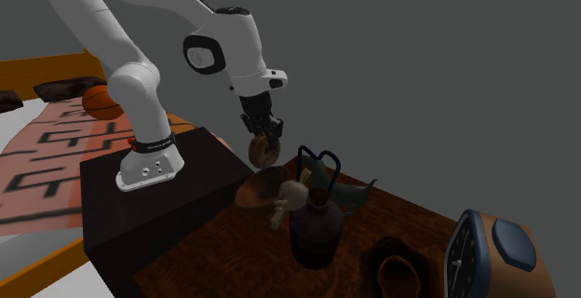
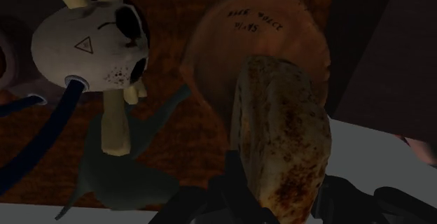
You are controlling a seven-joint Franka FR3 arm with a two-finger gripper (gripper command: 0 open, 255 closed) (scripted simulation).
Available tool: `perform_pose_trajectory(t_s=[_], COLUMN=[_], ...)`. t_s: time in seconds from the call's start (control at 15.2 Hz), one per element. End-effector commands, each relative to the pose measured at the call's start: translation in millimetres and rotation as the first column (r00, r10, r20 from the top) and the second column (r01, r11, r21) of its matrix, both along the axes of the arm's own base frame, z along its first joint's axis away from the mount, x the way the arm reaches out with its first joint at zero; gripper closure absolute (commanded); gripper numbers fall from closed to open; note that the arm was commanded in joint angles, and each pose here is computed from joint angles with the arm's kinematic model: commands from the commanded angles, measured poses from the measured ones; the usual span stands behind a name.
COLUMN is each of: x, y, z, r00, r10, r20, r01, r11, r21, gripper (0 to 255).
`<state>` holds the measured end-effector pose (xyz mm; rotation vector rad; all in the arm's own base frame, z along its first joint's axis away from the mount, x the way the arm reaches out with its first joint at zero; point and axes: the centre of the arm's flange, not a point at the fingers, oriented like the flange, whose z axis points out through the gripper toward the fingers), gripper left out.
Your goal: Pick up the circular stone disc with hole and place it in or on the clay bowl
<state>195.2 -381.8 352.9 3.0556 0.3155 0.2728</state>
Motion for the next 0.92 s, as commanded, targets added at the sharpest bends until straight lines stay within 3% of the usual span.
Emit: perform_pose_trajectory(t_s=[0.0, 0.86], x=[-1.5, -1.5], y=[-0.1, -0.1], z=[-9.3, -76.1], r00=[1.0, 1.0], r10=[0.0, 0.0], r20=[0.0, 0.0], r01=[0.0, 0.0], r11=[1.0, 1.0], r21=[-0.001, -0.001], gripper=[255, 255])
